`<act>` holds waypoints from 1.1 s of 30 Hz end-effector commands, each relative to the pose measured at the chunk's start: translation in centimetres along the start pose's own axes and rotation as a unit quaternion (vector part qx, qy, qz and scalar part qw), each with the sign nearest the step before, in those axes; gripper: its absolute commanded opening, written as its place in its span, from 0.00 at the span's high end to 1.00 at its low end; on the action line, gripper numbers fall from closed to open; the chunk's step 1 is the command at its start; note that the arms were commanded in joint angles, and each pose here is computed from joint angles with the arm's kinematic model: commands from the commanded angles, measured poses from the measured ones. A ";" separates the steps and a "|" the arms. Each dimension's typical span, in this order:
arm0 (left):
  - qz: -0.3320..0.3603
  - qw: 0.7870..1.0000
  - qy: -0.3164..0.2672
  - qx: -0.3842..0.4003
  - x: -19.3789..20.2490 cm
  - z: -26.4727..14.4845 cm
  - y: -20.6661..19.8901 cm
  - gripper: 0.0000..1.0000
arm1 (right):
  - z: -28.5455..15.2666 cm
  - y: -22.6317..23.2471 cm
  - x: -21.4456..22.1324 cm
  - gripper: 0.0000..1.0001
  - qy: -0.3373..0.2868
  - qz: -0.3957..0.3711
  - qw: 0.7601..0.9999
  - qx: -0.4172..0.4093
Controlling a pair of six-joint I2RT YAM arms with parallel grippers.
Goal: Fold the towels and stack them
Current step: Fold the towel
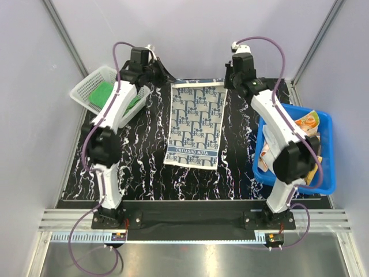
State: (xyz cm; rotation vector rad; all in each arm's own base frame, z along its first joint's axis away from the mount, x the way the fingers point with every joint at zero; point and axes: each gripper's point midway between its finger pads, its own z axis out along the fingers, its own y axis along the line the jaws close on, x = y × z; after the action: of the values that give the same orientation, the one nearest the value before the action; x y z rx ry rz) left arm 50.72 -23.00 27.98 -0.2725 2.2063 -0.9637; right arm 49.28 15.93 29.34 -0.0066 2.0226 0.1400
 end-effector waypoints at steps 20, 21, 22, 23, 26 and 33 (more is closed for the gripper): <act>-0.002 0.982 0.188 -0.027 10.0 0.1 11.8 1.00 | 0.5 0.8 18.5 1.00 0.316 0.085 0.942 -0.070; 0.000 0.980 0.196 -0.031 11.3 -0.6 11.7 1.00 | -0.1 1.1 19.2 1.00 0.325 0.091 0.938 -0.078; 0.005 0.980 0.198 -0.033 11.9 -0.9 11.7 1.00 | -0.6 0.8 20.9 1.00 0.341 0.096 0.932 -0.077; 0.009 0.978 0.204 -0.036 12.6 -1.2 11.8 1.00 | -1.4 0.8 20.7 1.00 0.335 0.098 0.934 -0.082; 0.008 0.972 0.228 -0.052 15.6 -1.9 12.5 1.00 | -3.1 0.2 22.4 1.00 0.343 0.105 0.930 -0.077; 0.011 0.966 0.247 -0.071 20.3 -3.7 13.4 1.00 | -5.7 0.7 24.9 1.00 0.352 0.118 0.922 -0.109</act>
State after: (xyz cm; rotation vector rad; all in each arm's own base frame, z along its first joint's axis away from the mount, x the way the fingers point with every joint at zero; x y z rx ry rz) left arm 33.96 -21.27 8.75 -0.1087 2.8085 -1.0106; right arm 33.24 17.30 8.44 0.0622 2.7727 0.5461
